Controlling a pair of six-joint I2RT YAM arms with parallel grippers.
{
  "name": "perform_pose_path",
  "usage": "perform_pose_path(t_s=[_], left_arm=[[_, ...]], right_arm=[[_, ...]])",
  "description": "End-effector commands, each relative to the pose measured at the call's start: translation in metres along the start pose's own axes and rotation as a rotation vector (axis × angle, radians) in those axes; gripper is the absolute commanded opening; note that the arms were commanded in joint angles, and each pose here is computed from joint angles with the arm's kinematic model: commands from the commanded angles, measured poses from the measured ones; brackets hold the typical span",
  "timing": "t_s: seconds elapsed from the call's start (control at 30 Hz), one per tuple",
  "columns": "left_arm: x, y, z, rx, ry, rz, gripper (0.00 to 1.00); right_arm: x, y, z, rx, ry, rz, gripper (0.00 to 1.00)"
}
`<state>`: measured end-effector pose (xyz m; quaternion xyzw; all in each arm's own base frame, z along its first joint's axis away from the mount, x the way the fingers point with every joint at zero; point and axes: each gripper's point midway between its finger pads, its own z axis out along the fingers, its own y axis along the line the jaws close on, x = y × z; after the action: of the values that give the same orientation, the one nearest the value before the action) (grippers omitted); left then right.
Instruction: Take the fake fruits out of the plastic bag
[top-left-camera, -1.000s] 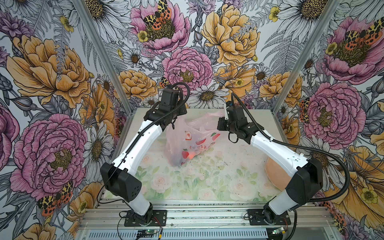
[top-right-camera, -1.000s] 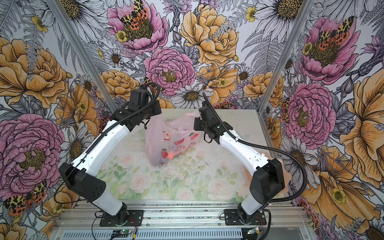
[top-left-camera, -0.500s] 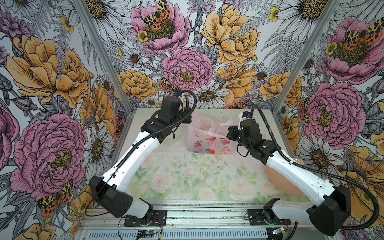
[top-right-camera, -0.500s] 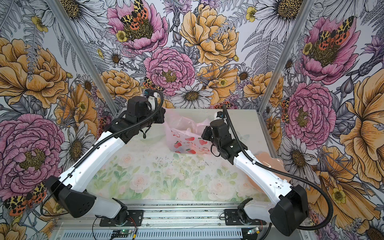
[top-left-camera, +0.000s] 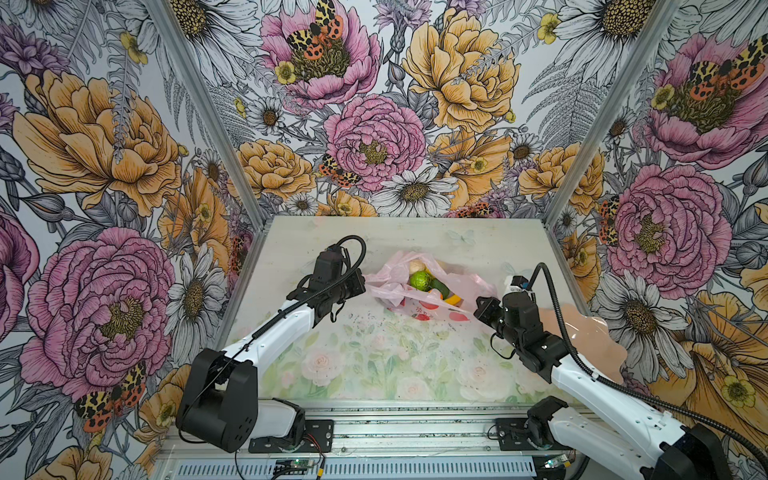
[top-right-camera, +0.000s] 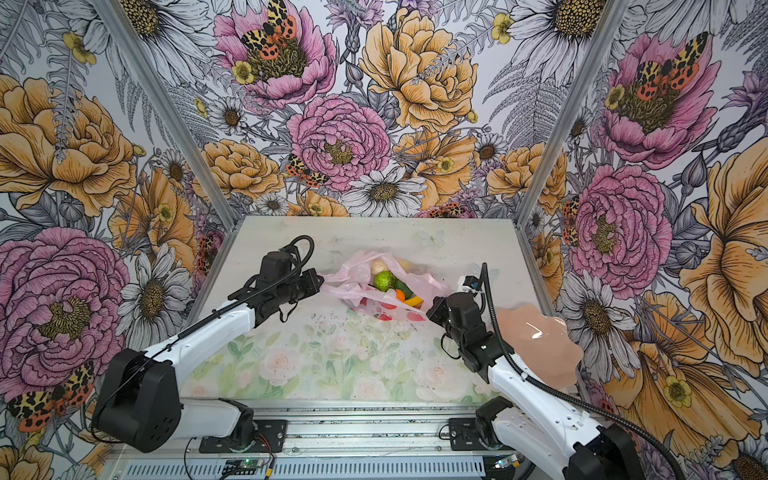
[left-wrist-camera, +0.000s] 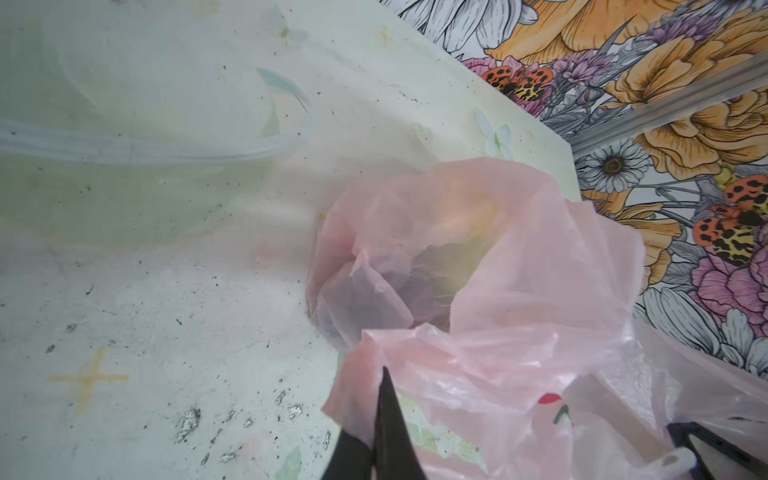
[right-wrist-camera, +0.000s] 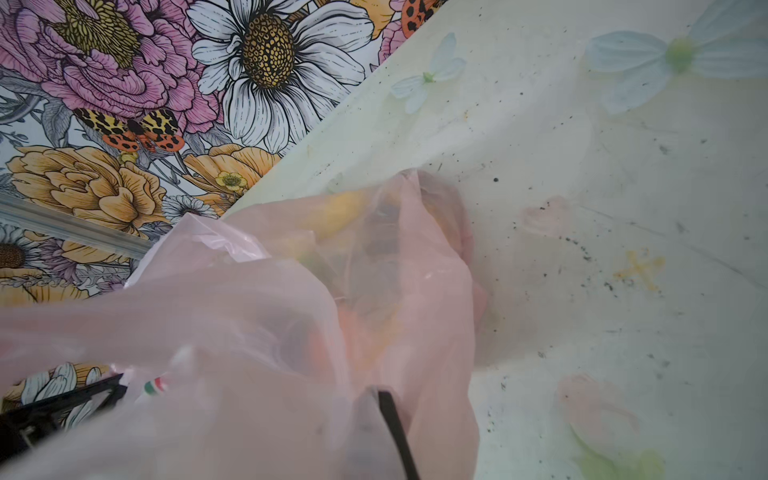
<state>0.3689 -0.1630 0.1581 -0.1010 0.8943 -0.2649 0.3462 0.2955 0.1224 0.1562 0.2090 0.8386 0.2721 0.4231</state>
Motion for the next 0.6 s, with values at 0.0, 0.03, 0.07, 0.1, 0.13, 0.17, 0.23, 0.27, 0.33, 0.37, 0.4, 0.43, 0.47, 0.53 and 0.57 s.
perform_pose_path(t_s=[0.0, 0.03, 0.07, 0.1, 0.13, 0.17, 0.23, 0.27, 0.33, 0.37, 0.4, 0.43, 0.47, 0.53, 0.57], left_arm=[[-0.024, -0.017, -0.014, -0.022, -0.064, 0.019, 0.03], [-0.024, -0.021, -0.02, -0.033, -0.074, 0.042, 0.09], [-0.024, -0.026, -0.028, -0.047, -0.092, 0.067, 0.18], [-0.025, -0.03, -0.036, -0.062, -0.11, 0.087, 0.26], [-0.025, -0.033, -0.044, -0.081, -0.127, 0.106, 0.34], [-0.024, -0.033, -0.052, -0.112, -0.139, 0.121, 0.43], [-0.021, -0.034, -0.068, -0.155, -0.147, 0.144, 0.54], [-0.023, -0.029, -0.078, -0.197, -0.164, 0.157, 0.59], [-0.02, -0.024, -0.092, -0.242, -0.153, 0.185, 0.68], [-0.019, -0.023, -0.1, -0.25, -0.154, 0.194, 0.72], [-0.018, -0.023, -0.106, -0.248, -0.154, 0.2, 0.76], [-0.017, -0.025, -0.114, -0.236, -0.161, 0.202, 0.8], [-0.017, -0.029, -0.121, -0.216, -0.17, 0.202, 0.83], [-0.016, -0.037, -0.135, -0.188, -0.195, 0.209, 0.86], [-0.019, -0.04, -0.144, -0.196, -0.218, 0.213, 0.86]], right_arm=[[-0.008, 0.023, 0.0, -0.103, -0.02, 0.037, 0.0], [-0.008, 0.024, -0.001, -0.102, -0.021, 0.031, 0.0], [-0.008, 0.026, -0.001, -0.107, -0.02, 0.022, 0.0], [-0.008, 0.029, -0.002, -0.114, -0.021, 0.012, 0.0], [-0.008, 0.031, -0.002, -0.117, -0.022, 0.002, 0.0], [-0.007, 0.033, -0.003, -0.118, -0.02, -0.01, 0.0], [-0.006, 0.038, -0.004, -0.122, -0.02, -0.031, 0.0], [-0.006, 0.041, -0.005, -0.126, -0.022, -0.041, 0.0], [-0.004, 0.044, -0.005, -0.129, -0.02, -0.056, 0.0], [-0.002, 0.046, -0.005, -0.133, -0.015, -0.064, 0.0], [0.0, 0.047, -0.005, -0.133, -0.011, -0.071, 0.0], [0.001, 0.048, -0.004, -0.134, -0.009, -0.081, 0.0], [0.002, 0.05, -0.004, -0.134, -0.007, -0.088, 0.0], [0.002, 0.052, -0.004, -0.136, -0.009, -0.101, 0.0], [0.002, 0.054, -0.004, -0.136, -0.008, -0.108, 0.0]])
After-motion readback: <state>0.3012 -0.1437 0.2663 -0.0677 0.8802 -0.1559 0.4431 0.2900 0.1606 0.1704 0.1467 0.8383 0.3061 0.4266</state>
